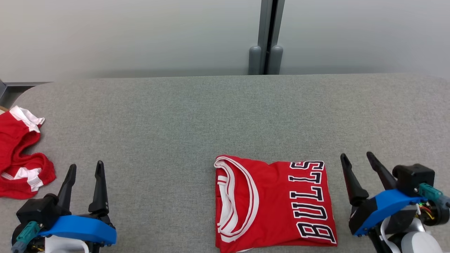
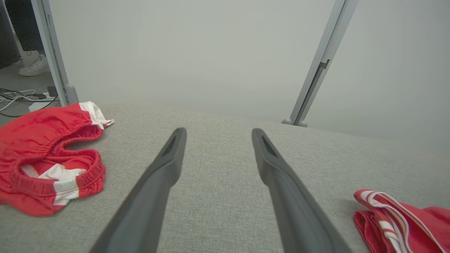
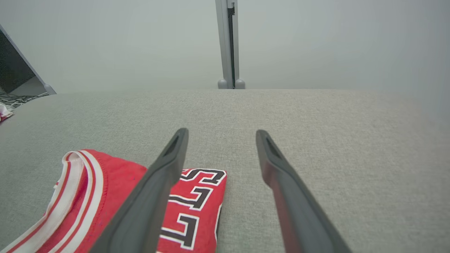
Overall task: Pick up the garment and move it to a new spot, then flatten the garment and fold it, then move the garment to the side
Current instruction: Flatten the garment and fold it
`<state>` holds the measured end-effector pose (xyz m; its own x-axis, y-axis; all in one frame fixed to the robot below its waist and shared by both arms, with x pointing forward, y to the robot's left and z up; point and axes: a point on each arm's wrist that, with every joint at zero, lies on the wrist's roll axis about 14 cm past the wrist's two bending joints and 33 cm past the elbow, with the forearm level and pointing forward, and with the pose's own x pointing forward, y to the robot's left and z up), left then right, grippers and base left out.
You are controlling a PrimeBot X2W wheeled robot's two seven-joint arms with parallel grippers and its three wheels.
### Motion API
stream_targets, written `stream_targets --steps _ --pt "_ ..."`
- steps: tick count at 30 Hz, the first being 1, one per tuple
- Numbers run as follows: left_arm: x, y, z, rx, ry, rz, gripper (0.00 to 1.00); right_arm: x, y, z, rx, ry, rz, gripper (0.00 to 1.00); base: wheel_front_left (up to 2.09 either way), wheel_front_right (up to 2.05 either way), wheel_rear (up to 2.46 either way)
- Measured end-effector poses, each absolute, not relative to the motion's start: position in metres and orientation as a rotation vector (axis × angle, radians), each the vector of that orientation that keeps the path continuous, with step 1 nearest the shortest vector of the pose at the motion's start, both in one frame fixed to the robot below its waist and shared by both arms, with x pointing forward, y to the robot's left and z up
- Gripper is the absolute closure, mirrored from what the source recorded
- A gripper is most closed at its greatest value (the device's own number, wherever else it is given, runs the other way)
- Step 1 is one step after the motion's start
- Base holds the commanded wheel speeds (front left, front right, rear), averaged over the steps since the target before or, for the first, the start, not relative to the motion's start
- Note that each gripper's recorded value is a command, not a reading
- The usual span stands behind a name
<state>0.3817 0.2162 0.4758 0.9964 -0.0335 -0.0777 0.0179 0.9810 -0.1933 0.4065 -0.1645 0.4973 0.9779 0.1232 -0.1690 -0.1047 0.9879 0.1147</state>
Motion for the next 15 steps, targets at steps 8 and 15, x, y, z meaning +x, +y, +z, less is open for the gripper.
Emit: stream_targets --steps 8,15 --pt "0.380 0.214 0.474 -0.200 0.087 -0.029 0.00 0.391 -0.148 0.458 0.083 0.276 0.159 0.00 0.00 0.00 0.00" --pt "0.379 0.217 0.475 -0.199 0.084 -0.022 0.00 0.385 -0.088 0.427 0.063 0.362 0.337 0.00 0.00 0.00 0.00"
